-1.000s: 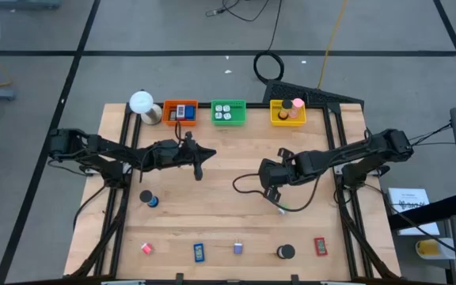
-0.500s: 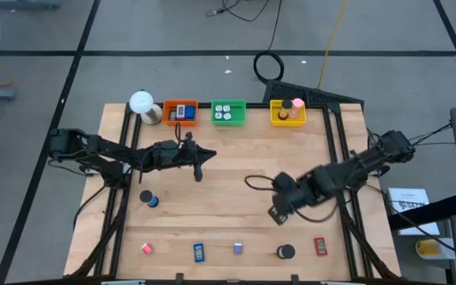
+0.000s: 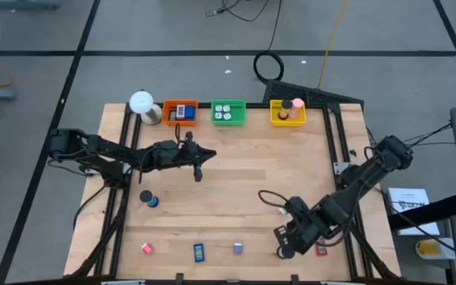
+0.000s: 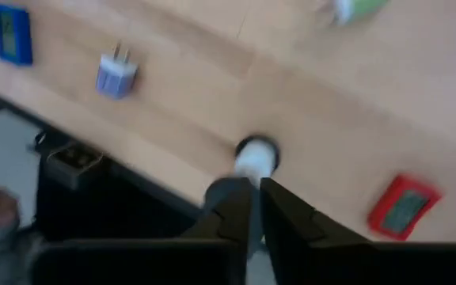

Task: Pick & Place Office items
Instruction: Put the white hourglass into the yellow basket

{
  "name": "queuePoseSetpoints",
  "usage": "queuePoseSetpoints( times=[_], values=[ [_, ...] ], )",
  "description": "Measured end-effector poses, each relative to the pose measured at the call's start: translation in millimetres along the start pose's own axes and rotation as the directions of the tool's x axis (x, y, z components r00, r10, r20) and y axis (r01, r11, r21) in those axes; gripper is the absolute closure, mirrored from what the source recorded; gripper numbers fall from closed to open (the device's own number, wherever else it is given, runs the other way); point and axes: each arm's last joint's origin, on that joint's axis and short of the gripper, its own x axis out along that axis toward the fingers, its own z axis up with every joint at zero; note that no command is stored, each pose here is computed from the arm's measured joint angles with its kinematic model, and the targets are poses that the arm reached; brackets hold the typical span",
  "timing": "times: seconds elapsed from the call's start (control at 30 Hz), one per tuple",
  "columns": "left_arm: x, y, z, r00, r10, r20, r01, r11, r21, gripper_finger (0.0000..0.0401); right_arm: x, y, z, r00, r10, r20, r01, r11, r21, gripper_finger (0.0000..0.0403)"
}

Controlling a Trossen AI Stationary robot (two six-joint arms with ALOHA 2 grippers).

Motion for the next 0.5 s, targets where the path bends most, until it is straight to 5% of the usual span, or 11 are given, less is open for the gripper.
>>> queuePoseSetpoints(
  times=[0.23,0.5],
  values=[
    [-0.1,0.0,2.4,1.0,0.0,0.024,0.0,1.0,-0.003,0.0368,22.7,11.0,-9.7,0.993,-0.024,-0.12,0.024,1.0,-0.004,0.0247],
    [-0.1,0.0,2.2,1.0,0.0,0.022,0.0,1.0,-0.003,0.0368,32.8,13.2,-11.0,0.992,-0.047,-0.118,0.046,0.999,-0.015,0.0091]
  ],
)
